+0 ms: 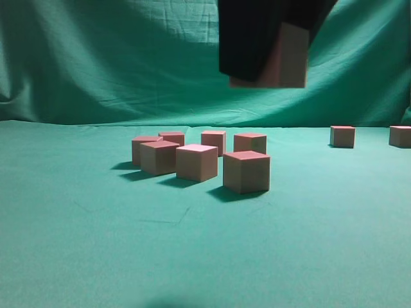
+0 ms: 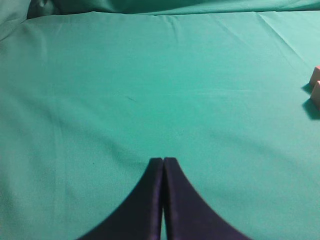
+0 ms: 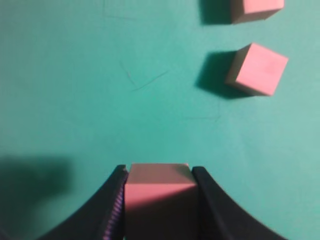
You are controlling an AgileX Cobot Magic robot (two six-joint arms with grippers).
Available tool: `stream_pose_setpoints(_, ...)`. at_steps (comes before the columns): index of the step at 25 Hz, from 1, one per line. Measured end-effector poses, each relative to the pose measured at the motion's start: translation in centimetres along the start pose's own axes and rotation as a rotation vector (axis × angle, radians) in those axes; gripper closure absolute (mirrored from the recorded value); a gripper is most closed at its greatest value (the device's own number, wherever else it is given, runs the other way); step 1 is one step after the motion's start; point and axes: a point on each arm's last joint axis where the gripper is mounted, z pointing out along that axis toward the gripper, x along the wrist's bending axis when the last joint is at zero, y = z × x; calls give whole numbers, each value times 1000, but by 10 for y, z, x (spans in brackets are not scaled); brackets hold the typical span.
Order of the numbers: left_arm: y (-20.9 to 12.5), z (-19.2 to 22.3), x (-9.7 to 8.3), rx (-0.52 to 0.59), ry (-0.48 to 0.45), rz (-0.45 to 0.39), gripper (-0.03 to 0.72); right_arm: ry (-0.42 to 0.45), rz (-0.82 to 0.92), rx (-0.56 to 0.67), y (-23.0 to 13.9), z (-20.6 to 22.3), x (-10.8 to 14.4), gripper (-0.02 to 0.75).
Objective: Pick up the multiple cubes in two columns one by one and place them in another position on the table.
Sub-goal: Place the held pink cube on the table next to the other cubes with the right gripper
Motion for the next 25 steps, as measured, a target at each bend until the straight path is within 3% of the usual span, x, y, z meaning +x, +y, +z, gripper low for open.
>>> stream_pose_setpoints(4, 0, 0, 0, 0, 0, 0, 688, -35, -1, -48, 6, 3, -3, 478)
stream_pose_setpoints(8, 0, 0, 0, 0, 0, 0, 688, -78, 13, -19, 9, 20, -4, 478)
stream_pose_setpoints(16, 0, 0, 0, 0, 0, 0, 688, -101, 84, 3, 14, 46, -19, 478)
stream_pose_setpoints(25, 0, 0, 0, 0, 0, 0, 688, -114, 57, 45, 16, 74, -19, 478)
